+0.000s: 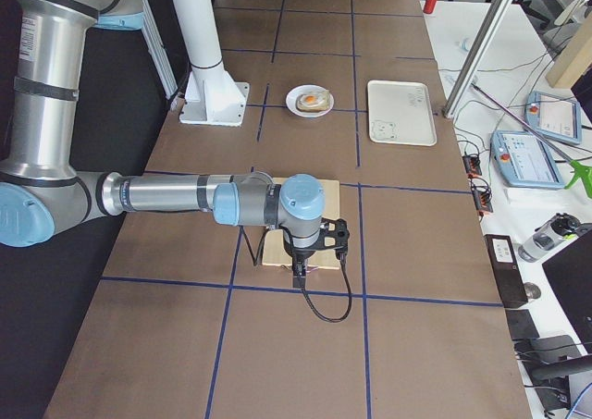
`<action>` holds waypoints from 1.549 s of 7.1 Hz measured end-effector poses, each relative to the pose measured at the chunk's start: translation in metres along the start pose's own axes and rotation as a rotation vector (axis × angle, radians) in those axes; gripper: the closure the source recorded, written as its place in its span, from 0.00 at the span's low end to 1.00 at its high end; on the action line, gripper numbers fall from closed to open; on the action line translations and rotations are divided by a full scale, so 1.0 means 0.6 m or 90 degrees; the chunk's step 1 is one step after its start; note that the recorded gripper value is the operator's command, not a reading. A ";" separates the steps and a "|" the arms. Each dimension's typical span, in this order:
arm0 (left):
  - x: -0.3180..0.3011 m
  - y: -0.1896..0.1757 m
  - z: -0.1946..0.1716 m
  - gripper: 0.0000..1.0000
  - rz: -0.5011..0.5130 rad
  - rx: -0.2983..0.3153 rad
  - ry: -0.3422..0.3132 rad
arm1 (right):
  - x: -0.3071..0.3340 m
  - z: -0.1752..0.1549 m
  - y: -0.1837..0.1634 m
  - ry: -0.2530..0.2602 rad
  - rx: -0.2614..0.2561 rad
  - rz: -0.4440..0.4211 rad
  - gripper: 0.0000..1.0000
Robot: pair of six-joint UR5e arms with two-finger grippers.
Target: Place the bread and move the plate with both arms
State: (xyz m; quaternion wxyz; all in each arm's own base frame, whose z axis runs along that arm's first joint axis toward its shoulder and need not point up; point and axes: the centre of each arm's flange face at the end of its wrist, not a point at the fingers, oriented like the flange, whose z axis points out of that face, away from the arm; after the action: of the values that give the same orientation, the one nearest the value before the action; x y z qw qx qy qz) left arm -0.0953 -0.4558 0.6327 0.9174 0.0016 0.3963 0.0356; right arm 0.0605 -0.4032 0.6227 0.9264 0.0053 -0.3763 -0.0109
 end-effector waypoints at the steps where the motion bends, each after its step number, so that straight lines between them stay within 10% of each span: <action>1: 0.000 0.002 0.000 0.00 0.001 -0.001 -0.007 | 0.000 0.000 0.000 -0.002 0.000 0.000 0.00; 11: 0.024 -0.001 -0.025 0.00 0.014 0.045 -0.037 | 0.000 0.001 0.000 -0.003 0.001 -0.006 0.00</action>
State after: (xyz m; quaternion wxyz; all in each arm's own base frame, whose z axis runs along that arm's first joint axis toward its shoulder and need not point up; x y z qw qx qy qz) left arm -0.0966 -0.4559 0.6118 0.9276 0.0394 0.3702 0.0313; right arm 0.0599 -0.4034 0.6234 0.9256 0.0080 -0.3781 -0.0150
